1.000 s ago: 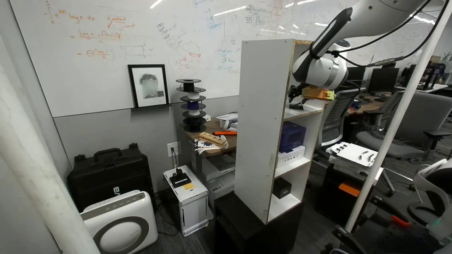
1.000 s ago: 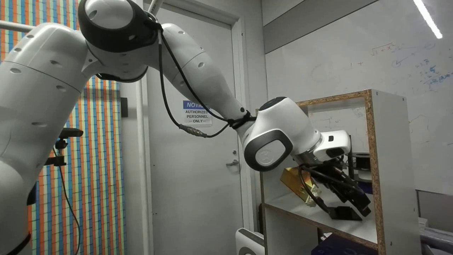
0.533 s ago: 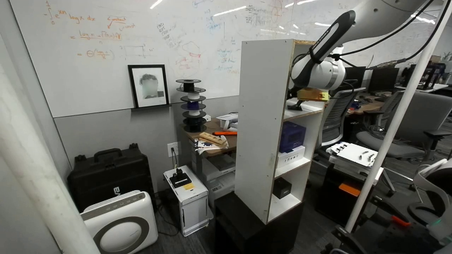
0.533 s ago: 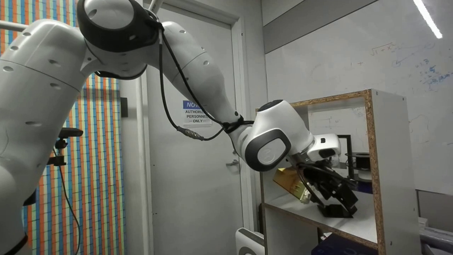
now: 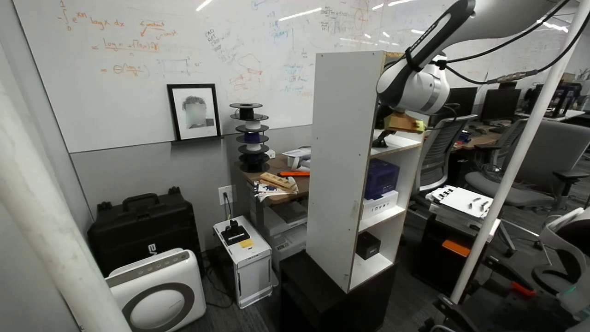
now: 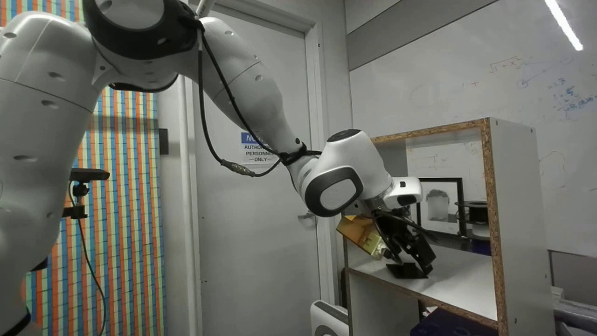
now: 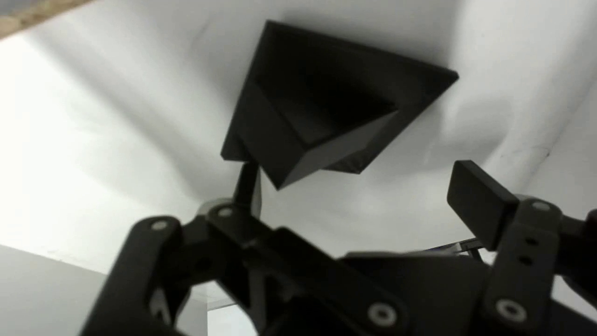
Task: Pick up the black object from the top compartment of the cabinet and put it on top of the cabinet.
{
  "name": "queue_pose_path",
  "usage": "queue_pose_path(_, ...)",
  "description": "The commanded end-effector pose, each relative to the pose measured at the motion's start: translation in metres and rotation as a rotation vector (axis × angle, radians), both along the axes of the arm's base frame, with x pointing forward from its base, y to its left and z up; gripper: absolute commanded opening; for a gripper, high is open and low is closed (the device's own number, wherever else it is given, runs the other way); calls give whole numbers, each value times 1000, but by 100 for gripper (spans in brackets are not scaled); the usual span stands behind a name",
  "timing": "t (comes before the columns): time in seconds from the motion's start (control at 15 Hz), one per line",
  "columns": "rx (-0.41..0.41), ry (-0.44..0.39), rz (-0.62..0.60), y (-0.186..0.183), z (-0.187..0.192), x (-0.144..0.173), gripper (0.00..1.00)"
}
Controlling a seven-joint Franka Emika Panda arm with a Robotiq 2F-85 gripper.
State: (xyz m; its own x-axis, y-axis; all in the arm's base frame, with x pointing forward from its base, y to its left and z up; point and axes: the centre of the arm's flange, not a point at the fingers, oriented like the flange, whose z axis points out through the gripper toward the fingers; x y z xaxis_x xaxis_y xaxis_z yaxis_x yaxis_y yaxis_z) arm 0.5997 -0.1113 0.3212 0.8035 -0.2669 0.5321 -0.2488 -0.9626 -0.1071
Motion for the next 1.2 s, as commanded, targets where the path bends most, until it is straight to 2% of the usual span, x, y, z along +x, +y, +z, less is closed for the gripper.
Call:
queue_pose_path(0.0, -4, 24, 32, 1, 13, -23, 100)
queue_pose_path(0.27, -11, 73, 70, 1, 23, -38, 100)
queue_pose_path(0.53, -35, 72, 104, 1, 28, -47, 100)
queue_pose_path(1.13, -145, 77, 143, -26, 23, -36, 100)
